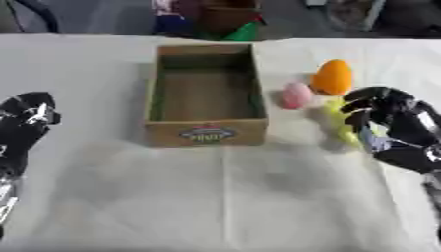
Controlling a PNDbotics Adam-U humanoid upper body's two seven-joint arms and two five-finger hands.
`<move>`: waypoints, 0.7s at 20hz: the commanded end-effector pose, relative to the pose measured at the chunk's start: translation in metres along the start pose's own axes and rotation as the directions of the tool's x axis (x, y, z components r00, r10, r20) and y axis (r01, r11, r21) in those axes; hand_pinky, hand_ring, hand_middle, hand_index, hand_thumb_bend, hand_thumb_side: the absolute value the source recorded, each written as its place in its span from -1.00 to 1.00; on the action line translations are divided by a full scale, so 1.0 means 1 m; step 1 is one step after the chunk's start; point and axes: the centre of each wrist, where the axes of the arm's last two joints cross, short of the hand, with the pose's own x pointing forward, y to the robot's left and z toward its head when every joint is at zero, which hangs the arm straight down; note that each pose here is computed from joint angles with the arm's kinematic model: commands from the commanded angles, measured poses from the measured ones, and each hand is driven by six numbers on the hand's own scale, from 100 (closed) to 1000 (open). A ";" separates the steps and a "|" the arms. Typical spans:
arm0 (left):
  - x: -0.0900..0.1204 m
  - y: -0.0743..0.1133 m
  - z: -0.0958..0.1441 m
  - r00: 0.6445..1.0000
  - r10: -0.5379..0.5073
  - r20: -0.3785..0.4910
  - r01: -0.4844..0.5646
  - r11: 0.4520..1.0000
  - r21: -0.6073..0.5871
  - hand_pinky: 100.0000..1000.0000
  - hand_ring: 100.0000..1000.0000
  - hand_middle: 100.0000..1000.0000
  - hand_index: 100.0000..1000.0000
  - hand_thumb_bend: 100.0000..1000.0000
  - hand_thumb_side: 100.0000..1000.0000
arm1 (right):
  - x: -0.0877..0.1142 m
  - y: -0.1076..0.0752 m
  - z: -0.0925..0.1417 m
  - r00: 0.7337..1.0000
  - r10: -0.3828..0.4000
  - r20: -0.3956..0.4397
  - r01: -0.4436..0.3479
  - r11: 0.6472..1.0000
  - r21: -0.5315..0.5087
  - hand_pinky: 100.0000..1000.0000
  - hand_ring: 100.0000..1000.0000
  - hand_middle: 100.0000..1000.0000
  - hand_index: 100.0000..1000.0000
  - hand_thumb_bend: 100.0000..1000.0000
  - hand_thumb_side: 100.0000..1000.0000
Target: Pick up objects on the table and place them in the box.
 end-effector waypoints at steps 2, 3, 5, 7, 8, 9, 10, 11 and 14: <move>0.008 0.001 -0.002 1.000 -0.006 0.026 0.007 1.000 -0.010 0.19 -0.04 -0.11 0.26 -0.84 -0.67 | 0.012 -0.025 -0.006 0.996 0.091 0.020 -0.091 0.996 0.004 0.16 0.36 0.36 0.49 -1.00 -0.87; 0.007 0.001 -0.002 1.000 -0.007 0.025 0.007 1.000 -0.011 0.19 -0.04 -0.11 0.26 -0.84 -0.67 | 0.014 -0.030 -0.007 0.993 0.113 0.022 -0.113 0.994 0.004 0.16 0.36 0.37 0.49 -1.00 -0.87; 0.007 0.001 -0.001 1.000 -0.007 0.024 0.008 1.000 -0.012 0.19 -0.04 -0.11 0.26 -0.84 -0.67 | 0.016 -0.038 -0.010 0.988 0.150 0.027 -0.151 0.989 0.009 0.17 0.39 0.41 0.51 -1.00 -0.86; 0.007 0.001 -0.001 1.000 -0.008 0.022 0.009 1.000 -0.013 0.19 -0.04 -0.11 0.26 -0.84 -0.67 | 0.020 -0.049 -0.013 0.977 0.209 0.036 -0.210 0.977 0.024 0.20 0.43 0.47 0.54 -1.00 -0.83; 0.007 0.001 -0.001 1.000 -0.009 0.022 0.009 1.000 -0.014 0.19 -0.04 -0.11 0.26 -0.84 -0.67 | 0.022 -0.054 -0.016 0.970 0.240 0.042 -0.242 0.970 0.035 0.22 0.46 0.51 0.56 -1.00 -0.82; 0.007 0.001 -0.001 1.000 -0.009 0.022 0.009 1.000 -0.016 0.19 -0.04 -0.11 0.26 -0.83 -0.67 | 0.023 -0.058 -0.017 0.963 0.267 0.046 -0.269 0.962 0.049 0.24 0.49 0.54 0.58 -0.95 -0.81; 0.007 0.001 -0.001 1.000 -0.009 0.022 0.009 1.000 -0.017 0.19 -0.04 -0.11 0.26 -0.83 -0.67 | 0.023 -0.062 -0.019 0.954 0.295 0.049 -0.298 0.952 0.069 0.28 0.53 0.58 0.60 -0.84 -0.79; 0.007 0.001 -0.001 1.000 -0.009 0.021 0.010 1.000 -0.018 0.19 -0.04 -0.11 0.26 -0.83 -0.67 | 0.023 -0.066 -0.021 0.946 0.321 0.052 -0.324 0.942 0.089 0.28 0.53 0.59 0.61 -0.82 -0.78; 0.007 0.001 -0.001 1.000 -0.010 0.022 0.010 1.000 -0.021 0.19 -0.04 -0.11 0.26 -0.84 -0.67 | 0.022 -0.078 -0.026 0.914 0.401 0.066 -0.406 0.899 0.166 0.38 0.65 0.69 0.68 -0.61 -0.67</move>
